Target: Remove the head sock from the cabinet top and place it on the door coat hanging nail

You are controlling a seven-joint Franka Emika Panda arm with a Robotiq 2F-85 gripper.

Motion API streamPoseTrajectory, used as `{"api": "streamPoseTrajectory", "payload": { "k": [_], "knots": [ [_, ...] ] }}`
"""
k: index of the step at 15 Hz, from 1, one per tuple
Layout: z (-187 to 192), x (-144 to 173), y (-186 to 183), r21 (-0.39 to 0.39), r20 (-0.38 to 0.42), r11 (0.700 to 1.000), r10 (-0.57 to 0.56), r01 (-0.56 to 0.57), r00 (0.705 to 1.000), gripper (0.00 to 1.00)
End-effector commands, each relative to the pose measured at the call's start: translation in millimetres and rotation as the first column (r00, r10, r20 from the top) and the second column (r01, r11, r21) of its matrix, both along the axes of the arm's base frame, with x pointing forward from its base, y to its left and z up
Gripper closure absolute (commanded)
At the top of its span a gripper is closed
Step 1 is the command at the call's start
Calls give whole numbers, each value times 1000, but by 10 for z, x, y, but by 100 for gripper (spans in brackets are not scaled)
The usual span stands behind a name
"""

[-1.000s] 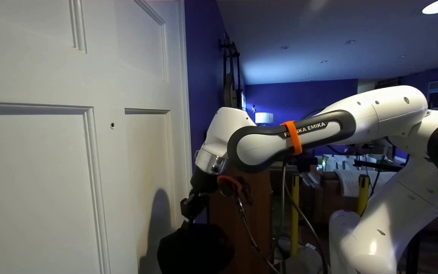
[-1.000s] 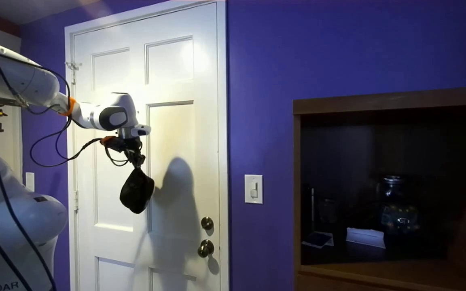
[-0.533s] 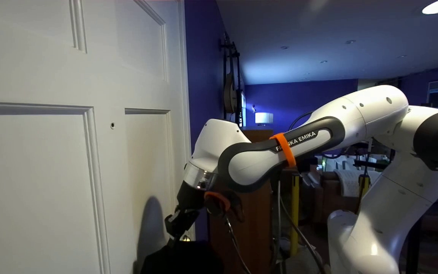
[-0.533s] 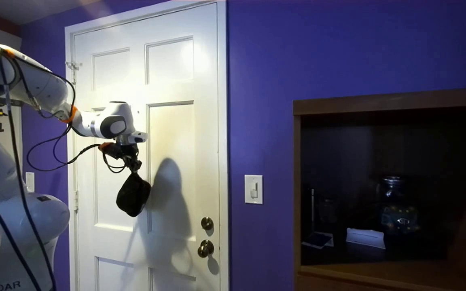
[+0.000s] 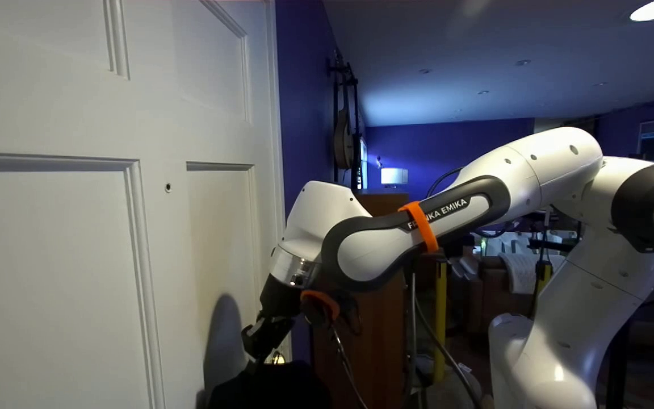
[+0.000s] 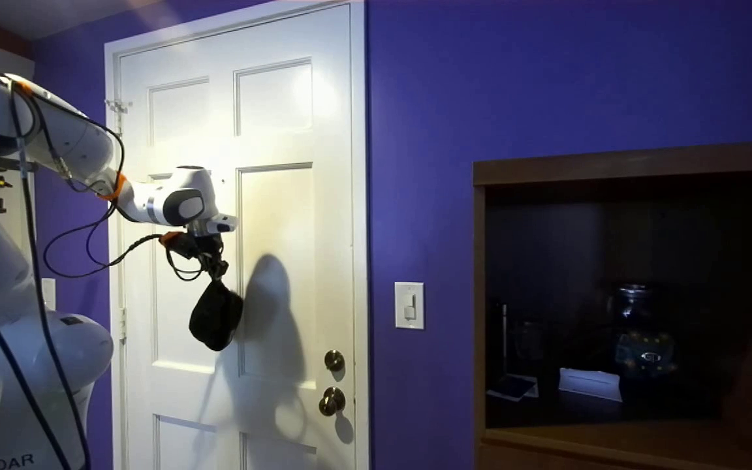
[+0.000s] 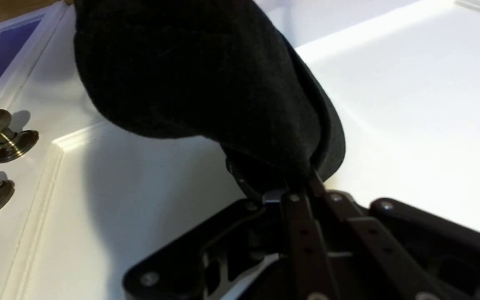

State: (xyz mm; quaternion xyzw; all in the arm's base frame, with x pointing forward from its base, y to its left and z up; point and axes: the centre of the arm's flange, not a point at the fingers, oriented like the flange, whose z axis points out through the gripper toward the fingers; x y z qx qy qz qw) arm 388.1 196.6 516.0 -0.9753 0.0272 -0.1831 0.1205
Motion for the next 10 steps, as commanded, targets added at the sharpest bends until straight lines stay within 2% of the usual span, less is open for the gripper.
{"api": "streamPoseTrajectory", "payload": {
  "k": [1, 5, 10],
  "knots": [
    [-73, -16, 222, 32, 5, 999, 24, -24, 1000, 99],
    [-223, -56, 443, 50, 29, 997, 65, -67, 997, 99],
    [-511, 8, 493, 43, 34, 996, 75, -76, 997, 99]
  ]
}}
